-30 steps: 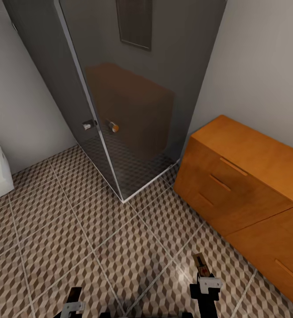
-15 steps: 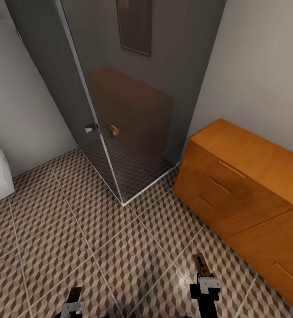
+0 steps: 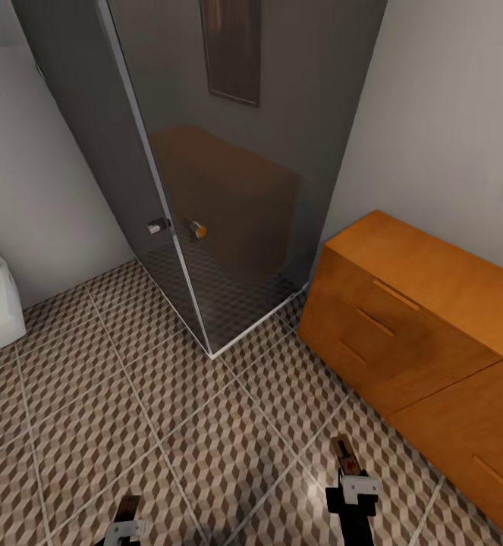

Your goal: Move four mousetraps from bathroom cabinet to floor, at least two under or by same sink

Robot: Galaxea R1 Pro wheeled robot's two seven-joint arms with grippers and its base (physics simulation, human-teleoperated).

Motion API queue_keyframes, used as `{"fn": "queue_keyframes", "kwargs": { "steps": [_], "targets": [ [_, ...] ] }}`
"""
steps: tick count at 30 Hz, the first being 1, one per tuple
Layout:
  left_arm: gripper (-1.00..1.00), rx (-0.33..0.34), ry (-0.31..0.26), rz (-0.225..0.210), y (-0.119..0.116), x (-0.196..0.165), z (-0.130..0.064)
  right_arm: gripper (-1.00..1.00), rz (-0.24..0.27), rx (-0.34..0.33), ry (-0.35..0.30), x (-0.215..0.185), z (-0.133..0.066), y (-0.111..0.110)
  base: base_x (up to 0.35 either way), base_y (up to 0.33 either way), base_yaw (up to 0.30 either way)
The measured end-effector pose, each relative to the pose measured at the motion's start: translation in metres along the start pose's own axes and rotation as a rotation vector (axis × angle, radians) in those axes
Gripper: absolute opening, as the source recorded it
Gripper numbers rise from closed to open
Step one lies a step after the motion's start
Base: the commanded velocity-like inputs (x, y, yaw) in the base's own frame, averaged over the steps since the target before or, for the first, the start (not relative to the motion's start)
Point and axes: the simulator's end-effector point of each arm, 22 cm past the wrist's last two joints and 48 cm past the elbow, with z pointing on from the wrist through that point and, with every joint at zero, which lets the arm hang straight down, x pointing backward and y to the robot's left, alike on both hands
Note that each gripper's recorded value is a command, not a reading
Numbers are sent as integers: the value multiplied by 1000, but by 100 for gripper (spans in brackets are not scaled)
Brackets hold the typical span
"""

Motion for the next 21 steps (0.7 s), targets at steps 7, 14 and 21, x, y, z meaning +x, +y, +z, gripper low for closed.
{"fn": "queue_keyframes", "kwargs": {
  "steps": [7, 14, 21],
  "targets": [
    [-100, 0, -10, -2, 0, -5, -1, -100, 2, 1, -10, -5, 0, -1, 0, 157, 0],
    [-100, -1, -18, -5, 0, -9, -2, -100, 4, 2, -22, -11, 0, -1, 0, 269, 0],
    [-100, 1, -26, -7, -1, -13, -3, -100, 7, 4, -32, -17, 0, -2, 0, 243, 0]
  ]
}}
